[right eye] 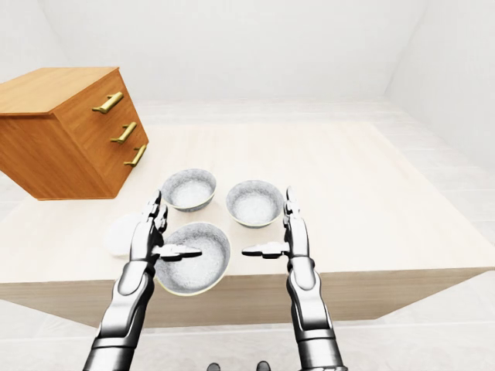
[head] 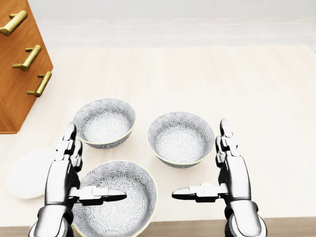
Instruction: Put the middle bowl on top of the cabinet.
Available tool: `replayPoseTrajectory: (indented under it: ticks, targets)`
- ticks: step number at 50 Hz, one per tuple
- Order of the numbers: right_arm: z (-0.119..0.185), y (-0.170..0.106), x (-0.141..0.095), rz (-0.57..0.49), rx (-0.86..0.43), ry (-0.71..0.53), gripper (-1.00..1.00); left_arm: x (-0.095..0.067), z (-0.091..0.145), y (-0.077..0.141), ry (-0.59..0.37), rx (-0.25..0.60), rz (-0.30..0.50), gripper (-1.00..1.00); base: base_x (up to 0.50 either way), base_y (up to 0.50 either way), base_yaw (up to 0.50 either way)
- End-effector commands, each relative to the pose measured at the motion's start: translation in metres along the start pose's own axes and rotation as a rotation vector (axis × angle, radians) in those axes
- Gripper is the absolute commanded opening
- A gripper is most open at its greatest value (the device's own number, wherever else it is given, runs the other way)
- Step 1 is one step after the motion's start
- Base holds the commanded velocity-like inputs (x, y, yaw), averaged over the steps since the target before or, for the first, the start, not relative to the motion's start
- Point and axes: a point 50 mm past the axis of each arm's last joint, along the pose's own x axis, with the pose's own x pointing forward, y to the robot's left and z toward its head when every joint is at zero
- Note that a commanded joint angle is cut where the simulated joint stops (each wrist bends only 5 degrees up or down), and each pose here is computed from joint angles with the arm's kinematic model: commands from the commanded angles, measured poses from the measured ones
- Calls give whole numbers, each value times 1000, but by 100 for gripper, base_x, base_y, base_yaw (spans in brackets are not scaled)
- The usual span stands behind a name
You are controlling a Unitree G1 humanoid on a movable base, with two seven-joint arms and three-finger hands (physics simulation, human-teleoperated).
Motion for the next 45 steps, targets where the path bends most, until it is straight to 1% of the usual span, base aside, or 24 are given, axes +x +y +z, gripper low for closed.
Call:
replayPoseTrajectory:
  ticks: [1, 2, 4, 5, 9, 10, 11, 16, 18, 24, 26, 27, 28, 30, 31, 34, 35, 36, 37, 38, 41, 42, 44, 45]
  targets:
    - [6, -7, -19, 24, -9, 1, 100, -23, 7, 5, -52, -32, -29, 100, 0, 0, 0]
    - [6, -7, -20, 27, -14, 1, 100, -26, 14, 5, -92, -53, -41, 100, 0, 0, 0]
    - [4, -4, -20, 45, -39, 5, 100, -27, 14, 7, -82, -96, -51, 100, 0, 0, 0]
    - [3, -4, -19, 43, -39, 6, 100, -25, 14, 10, -77, -103, -28, 100, 0, 0, 0]
    - [1, -5, -17, 37, -41, 24, 100, -23, 12, 8, -64, -96, -37, 100, 0, 0, 0]
    - [-1, -5, -17, 37, -42, 30, 100, -23, 12, 7, -53, -122, -53, 100, 0, 0, 0]
    - [-2, -3, -18, 46, -41, 34, 100, -19, 7, 8, -22, -124, -51, 100, 0, 0, 0]
    - [-1, -4, -16, 47, -52, 31, 100, -19, 6, 8, -30, -70, -16, 100, 0, 0, 0]
    - [-1, -3, -16, 55, -55, 27, 100, -17, 5, 9, -25, -87, -19, 100, 0, 0, 0]
    - [6, -6, -20, 26, -51, -10, 100, -22, 8, 9, -41, -89, -21, 100, 0, 0, 0]
    - [14, -2, -23, 67, -44, -53, 100, -26, 11, 8, -56, -86, -27, 100, 0, 0, 0]
    - [22, -1, -26, 89, 7, -79, 100, -28, 16, 14, -84, -102, 0, 100, 0, 0, 0]
    - [28, -2, -28, 86, 62, -82, 100, -27, 16, 16, -72, -119, 3, 100, 0, 0, 0]
    - [32, -6, -27, 45, -2, -79, 100, -27, 21, 19, -73, -130, 11, 100, 0, 0, 0]
    - [55, -8, -30, 55, 49, -160, 100, -27, 25, 22, -82, -133, 26, 100, 0, 0, 0]
    - [75, -18, -34, 24, 73, -249, 100, -32, 27, 21, -92, -130, 19, 100, 0, 0, 0]
    - [74, -22, -36, 15, 94, -244, 100, -36, 34, 16, -113, -185, -26, 100, 0, 0, 0]
    - [73, -21, -37, 31, 90, -241, 100, -38, 39, 17, -134, -189, -24, 100, 0, 0, 0]
    - [76, -22, -40, 42, 84, -253, 100, -39, 46, 18, -164, -179, -18, 100, 0, 0, 0]
    - [82, -24, -42, 39, 99, -283, 100, -42, 53, 18, -198, -195, -40, 100, 0, 0, 0]
    - [99, -30, -48, 26, 93, -358, 100, -41, 62, 17, -233, -163, -48, 100, 0, 0, 0]
    - [107, -32, -50, 13, 120, -398, 100, -40, 61, 17, -234, -206, -55, 100, 0, 0, 0]
    - [118, -33, -52, 8, 107, -450, 100, -41, 61, 17, -227, -139, -49, 100, 0, 0, 0]
    - [120, -33, -52, 12, 100, -457, 100, -43, 67, 18, -254, -155, -46, 100, 0, 0, 0]
